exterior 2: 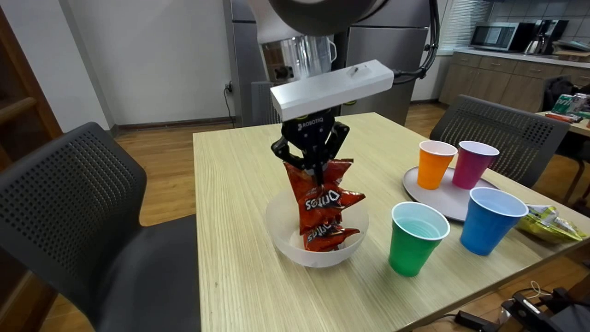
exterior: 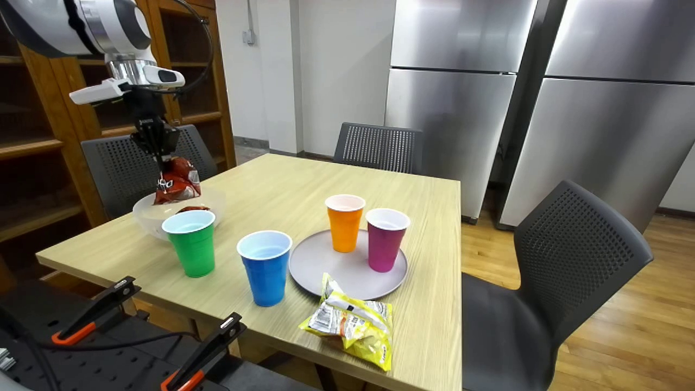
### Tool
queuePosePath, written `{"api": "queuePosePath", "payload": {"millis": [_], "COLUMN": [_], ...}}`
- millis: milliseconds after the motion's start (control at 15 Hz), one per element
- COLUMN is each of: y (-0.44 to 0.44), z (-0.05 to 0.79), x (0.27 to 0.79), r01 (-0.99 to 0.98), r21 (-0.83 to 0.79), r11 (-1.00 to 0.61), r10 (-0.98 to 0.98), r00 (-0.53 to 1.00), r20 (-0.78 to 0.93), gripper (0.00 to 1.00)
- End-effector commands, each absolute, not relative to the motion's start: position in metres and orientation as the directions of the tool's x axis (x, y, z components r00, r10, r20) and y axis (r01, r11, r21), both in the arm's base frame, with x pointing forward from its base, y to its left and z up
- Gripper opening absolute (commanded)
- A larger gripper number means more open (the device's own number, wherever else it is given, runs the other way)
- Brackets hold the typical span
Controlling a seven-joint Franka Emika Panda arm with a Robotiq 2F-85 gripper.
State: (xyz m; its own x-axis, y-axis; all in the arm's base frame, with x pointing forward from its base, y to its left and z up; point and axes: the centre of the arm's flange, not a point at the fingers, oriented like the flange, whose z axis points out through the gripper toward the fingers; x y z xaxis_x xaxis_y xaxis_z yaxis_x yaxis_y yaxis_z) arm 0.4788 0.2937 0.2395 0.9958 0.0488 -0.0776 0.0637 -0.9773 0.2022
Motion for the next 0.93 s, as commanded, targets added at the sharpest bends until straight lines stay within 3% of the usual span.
{"api": "queuePosePath", "payload": {"millis": [0, 867], "y": [0.305, 0.328], "z": [0.224, 0.184], "x": [0.485, 0.493], "r01": [0.057, 0.094], "r21": [0.235, 0.258], "r11": [-0.970, -0.961], "r10": [0.027, 0.043], "r00": [0.991, 0.979], "r20": [-0.128, -0.199], "gripper": [0.00, 0.00]}}
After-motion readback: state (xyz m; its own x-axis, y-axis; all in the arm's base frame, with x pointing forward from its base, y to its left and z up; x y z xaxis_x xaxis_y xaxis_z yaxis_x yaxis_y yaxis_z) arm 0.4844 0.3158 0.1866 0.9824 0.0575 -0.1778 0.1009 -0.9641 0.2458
